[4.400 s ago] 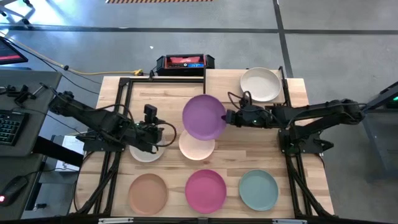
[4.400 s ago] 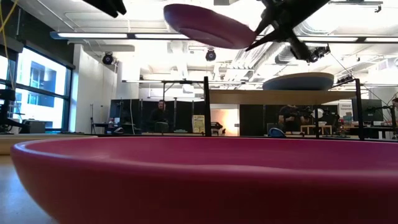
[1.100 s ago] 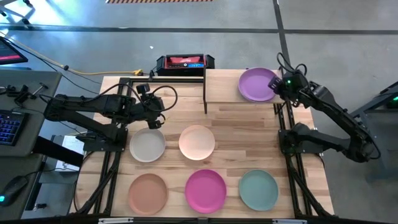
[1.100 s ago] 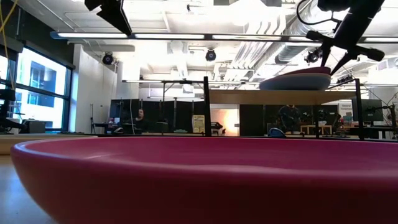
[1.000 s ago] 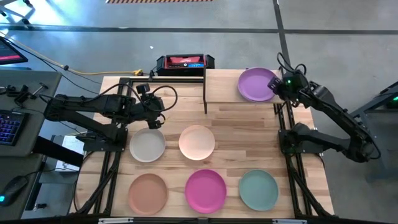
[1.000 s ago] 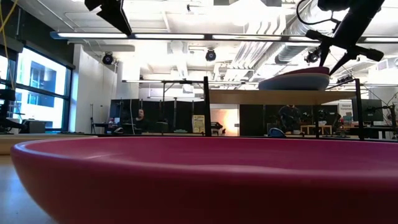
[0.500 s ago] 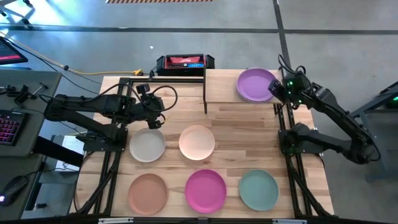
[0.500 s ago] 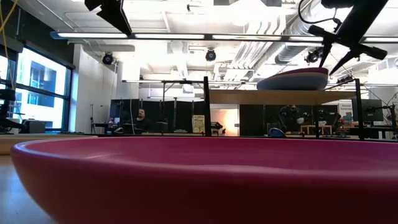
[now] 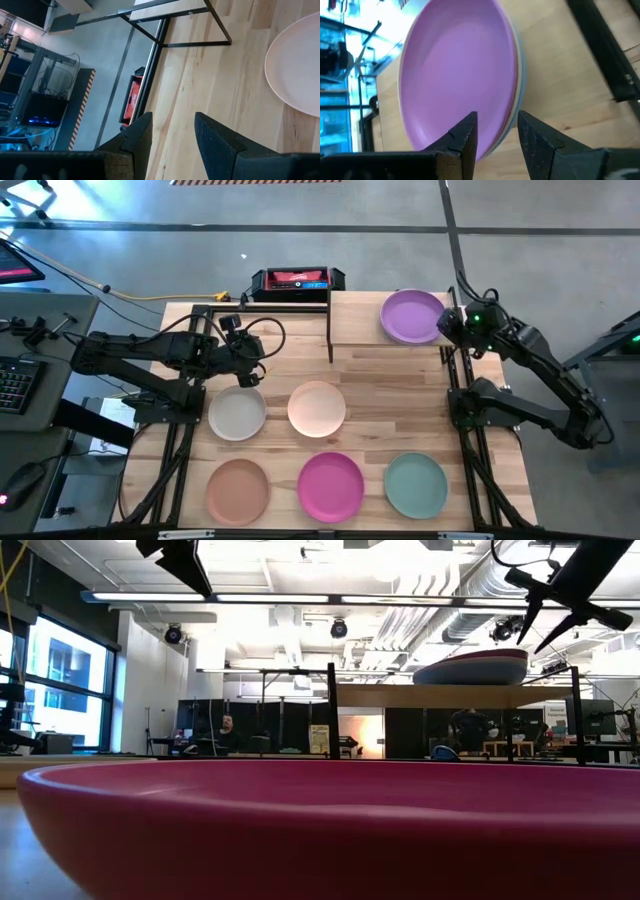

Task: Place and stack plates onto a shelf
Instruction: Stack the pink plate on top of the purple plate on the shelf

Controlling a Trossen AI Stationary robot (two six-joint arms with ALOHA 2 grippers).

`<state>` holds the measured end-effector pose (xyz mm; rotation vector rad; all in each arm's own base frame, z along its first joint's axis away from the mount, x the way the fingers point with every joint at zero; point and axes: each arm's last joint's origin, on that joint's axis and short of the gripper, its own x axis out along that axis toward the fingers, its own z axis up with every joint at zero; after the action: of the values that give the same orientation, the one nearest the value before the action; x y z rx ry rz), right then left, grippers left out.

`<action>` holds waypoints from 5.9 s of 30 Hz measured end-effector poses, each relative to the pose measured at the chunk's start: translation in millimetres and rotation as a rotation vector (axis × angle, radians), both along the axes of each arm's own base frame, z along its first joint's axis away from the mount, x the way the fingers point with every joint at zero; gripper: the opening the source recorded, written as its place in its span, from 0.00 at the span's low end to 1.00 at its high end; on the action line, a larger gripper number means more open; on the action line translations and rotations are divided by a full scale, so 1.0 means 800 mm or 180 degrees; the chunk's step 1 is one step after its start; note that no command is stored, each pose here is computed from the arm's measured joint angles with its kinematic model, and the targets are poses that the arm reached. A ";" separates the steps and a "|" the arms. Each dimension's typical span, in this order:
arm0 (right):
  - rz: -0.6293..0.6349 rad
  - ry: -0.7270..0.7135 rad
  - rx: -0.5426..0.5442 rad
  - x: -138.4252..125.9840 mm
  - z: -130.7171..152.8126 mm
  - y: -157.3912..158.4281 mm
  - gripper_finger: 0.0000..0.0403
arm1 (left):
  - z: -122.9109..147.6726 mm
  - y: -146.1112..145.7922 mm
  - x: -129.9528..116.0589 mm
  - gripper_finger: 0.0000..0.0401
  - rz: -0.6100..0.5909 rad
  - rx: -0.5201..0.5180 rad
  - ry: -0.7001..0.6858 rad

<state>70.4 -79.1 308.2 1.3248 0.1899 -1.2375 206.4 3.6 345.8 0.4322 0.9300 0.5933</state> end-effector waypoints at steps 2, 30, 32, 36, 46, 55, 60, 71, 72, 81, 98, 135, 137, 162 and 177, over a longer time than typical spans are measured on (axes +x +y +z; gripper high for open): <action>0.0129 -0.0045 0.0044 0.002 0.000 0.002 0.29 | 0.000 0.000 0.000 0.35 0.0000 -0.0001 -0.0001; 0.1925 -0.0632 0.0661 0.089 0.001 0.066 0.29 | -0.006 -0.010 0.002 0.35 0.0136 -0.1359 -0.0418; 0.1983 -0.0580 0.0705 0.102 -0.003 0.072 0.29 | -0.006 -0.011 0.002 0.35 0.0127 -0.1432 -0.0419; 0.2122 -0.0563 0.0728 0.130 -0.011 0.085 0.29 | -0.007 -0.011 0.001 0.35 0.0160 -0.1521 -0.0419; 0.2585 -0.0559 0.0697 0.191 -0.035 0.127 0.29 | -0.011 -0.015 -0.004 0.35 0.0222 -0.1876 -0.0268; 0.2869 -0.0279 0.0832 0.231 -0.077 0.167 0.29 | -0.022 -0.023 -0.014 0.35 0.0300 -0.1912 0.0022; 0.2893 -0.0201 0.0950 0.247 -0.099 0.186 0.29 | -0.041 -0.032 -0.021 0.35 0.0360 -0.1908 0.0263; 0.3149 -0.0163 0.0969 0.270 -0.137 0.224 0.29 | -0.074 -0.055 -0.029 0.35 0.0341 -0.2082 0.0563; 0.3173 -0.0133 0.0976 0.271 -0.141 0.227 0.29 | -0.074 -0.057 -0.029 0.35 0.0325 -0.2086 0.0558; 0.3396 0.0037 0.0956 0.292 -0.148 0.259 0.29 | -0.074 -0.070 -0.033 0.35 0.0276 -0.2129 0.0545; 0.3585 0.1155 0.0910 0.335 -0.149 0.279 0.21 | -0.074 -0.083 -0.037 0.35 0.0230 -0.2164 0.0529; 0.3732 0.1248 0.0986 0.343 -0.177 0.285 0.21 | -0.074 -0.083 -0.037 0.35 0.0252 -0.2137 0.0498; 0.3739 0.1225 0.0981 0.344 -0.177 0.286 0.21 | -0.074 -0.083 -0.037 0.35 0.0252 -0.2137 0.0499; 0.3607 0.1364 0.1203 0.347 -0.202 0.288 0.18 | -0.074 -0.083 -0.036 0.35 0.0280 -0.2122 0.0471; 0.3624 0.1377 0.1415 0.344 -0.198 0.289 0.01 | -0.074 -0.082 -0.036 0.35 0.0283 -0.2108 0.0460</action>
<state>345.4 152.2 150.2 0.9887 1.3807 -0.4604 177.4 -62.4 286.8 -0.1646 1.2236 0.3059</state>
